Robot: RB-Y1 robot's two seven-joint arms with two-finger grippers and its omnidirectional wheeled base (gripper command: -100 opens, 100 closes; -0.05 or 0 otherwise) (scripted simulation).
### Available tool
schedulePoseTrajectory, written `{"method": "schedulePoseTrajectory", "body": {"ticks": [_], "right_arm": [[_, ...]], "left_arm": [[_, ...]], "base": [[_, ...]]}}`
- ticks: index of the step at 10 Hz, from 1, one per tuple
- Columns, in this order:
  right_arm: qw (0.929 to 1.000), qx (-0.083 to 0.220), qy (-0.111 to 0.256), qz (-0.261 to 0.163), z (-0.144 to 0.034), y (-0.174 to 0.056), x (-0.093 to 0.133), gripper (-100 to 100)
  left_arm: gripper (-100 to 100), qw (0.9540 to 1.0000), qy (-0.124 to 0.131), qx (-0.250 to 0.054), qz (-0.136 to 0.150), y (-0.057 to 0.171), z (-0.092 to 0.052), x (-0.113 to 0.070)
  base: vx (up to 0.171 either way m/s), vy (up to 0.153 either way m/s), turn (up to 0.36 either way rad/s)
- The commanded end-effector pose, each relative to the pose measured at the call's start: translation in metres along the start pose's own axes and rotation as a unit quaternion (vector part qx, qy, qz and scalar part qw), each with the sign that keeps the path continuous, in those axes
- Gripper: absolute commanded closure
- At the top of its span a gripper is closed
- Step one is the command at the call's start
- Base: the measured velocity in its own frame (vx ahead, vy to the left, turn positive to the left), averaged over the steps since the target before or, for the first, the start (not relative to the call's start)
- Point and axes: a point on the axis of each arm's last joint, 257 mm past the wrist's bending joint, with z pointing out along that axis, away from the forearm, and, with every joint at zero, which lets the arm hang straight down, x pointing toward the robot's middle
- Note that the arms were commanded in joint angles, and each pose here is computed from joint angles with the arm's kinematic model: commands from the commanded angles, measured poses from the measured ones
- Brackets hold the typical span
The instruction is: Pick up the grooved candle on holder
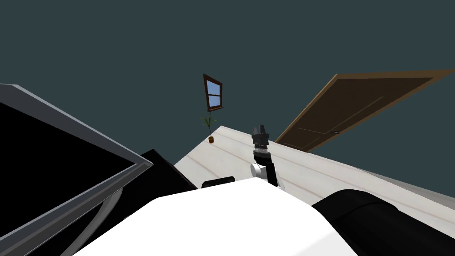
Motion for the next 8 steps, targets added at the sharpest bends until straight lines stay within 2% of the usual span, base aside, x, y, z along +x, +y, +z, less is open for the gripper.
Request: {"method": "schedulePoseTrajectory", "body": {"ticks": [1,2,6,7,8], "right_arm": [[1.0,0.0,0.0,0.0,0.0,0.0,0.0,0],[1.0,0.0,0.0,0.0,0.0,0.0,0.0,0],[1.0,0.0,0.0,0.0,0.0,0.0,0.0,0],[1.0,0.0,0.0,0.0,0.0,0.0,0.0,0],[1.0,0.0,0.0,0.0,0.0,0.0,0.0,0]], "left_arm": [[-100,1.0,0.0,0.0,0.0,0.0,0.0,0.0],[100,1.0,0.0,-0.001,0.0,0.0004,0.0,-0.0001],[100,1.0,0.0,-0.001,0.002,0.0009,0.0001,-0.0005],[0,1.0,0.0,-0.001,0.002,0.001,0.0,-0.0004],[100,1.0,-0.001,-0.004,-0.001,0.0029,0.0003,-0.0003]], "base": [[-0.015,0.012,-0.021],[0.0,0.0,0.0],[0.0,0.0,0.0],[0.0,0.0,0.0],[0.0,0.0,0.0]]}}
